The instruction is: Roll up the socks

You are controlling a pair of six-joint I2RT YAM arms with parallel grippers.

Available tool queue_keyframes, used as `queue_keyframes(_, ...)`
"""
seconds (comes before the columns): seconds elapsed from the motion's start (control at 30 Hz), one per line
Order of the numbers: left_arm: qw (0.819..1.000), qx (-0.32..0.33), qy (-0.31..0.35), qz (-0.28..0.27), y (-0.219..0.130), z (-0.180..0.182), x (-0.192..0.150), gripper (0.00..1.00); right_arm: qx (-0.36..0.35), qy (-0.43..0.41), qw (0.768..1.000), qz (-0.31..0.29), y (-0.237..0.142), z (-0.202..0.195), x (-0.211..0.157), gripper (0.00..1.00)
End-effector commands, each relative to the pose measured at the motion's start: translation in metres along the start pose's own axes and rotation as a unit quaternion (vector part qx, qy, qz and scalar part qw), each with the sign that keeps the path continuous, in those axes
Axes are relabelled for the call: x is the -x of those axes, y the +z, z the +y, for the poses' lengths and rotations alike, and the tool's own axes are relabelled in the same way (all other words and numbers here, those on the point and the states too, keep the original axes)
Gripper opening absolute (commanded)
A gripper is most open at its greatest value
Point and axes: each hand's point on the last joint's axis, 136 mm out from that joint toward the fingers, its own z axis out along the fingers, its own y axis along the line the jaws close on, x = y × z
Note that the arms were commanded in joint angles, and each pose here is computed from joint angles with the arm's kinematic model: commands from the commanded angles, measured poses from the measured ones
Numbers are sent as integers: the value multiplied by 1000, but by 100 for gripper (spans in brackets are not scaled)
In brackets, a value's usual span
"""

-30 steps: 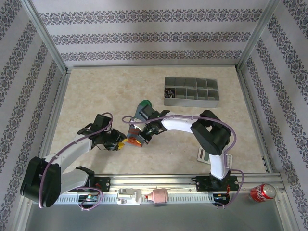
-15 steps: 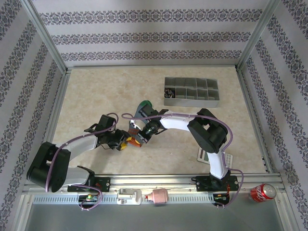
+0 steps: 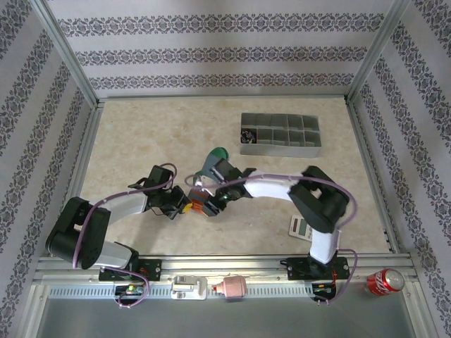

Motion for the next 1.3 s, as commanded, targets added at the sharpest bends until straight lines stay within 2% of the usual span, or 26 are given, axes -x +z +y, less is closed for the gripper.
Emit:
queue_keyframes(0.0, 993, 100, -66, -3, -3, 57, -10, 0, -114, -165, 976, -84, -28, 9, 27, 62)
queue_keyframes(0.13, 991, 91, -97, 19, -5, 57, -17, 0, -179, -251, 950, -50, -24, 20, 13, 66)
queue_keyframes(0.27, 990, 94, -100, 31, -7, 54, -19, 0, -259, -341, 903, -28, -13, 27, 14, 67)
queue_keyframes(0.4, 989, 103, -95, 44, -6, 53, -19, 0, -307, -387, 870, 1, 5, 23, 22, 66)
queue_keyframes(0.53, 990, 101, -91, 45, -6, 50, -18, 0, -313, -404, 860, 7, 19, 21, 30, 65)
queue_keyframes(0.6, 990, 100, -89, 45, -7, 48, -17, 0, -318, -401, 859, 18, 26, 15, 30, 60)
queue_keyframes(0.63, 990, 99, -87, 46, -7, 46, -17, 0, -321, -398, 859, 24, 30, 12, 29, 57)
queue_keyframes(0.67, 990, 99, -85, 47, -7, 45, -16, 0, -325, -393, 860, 34, 33, 6, 26, 49)
queue_keyframes(0.77, 991, 94, -81, 44, -10, 41, -15, 0, -317, -366, 873, 63, 42, -6, 12, 22)
queue_keyframes(0.9, 993, 77, -79, 38, -16, 32, -14, 0, -267, -326, 903, 79, 45, -4, -11, 3)
queue_keyframes(0.93, 994, 71, -78, 37, -18, 28, -14, 1, -248, -316, 912, 80, 44, 0, -15, 0)
queue_keyframes(1.1, 995, 31, -90, 27, -27, 9, -8, 38, -152, -249, 953, 76, 41, 16, -28, 0)
queue_keyframes(1.2, 995, 14, -97, 18, -34, 1, -4, 51, -99, -204, 970, 85, 42, 21, -34, 0)
queue_keyframes(1.27, 995, 4, -103, 12, -38, -3, -1, 56, -70, -176, 978, 82, 43, 24, -34, 0)
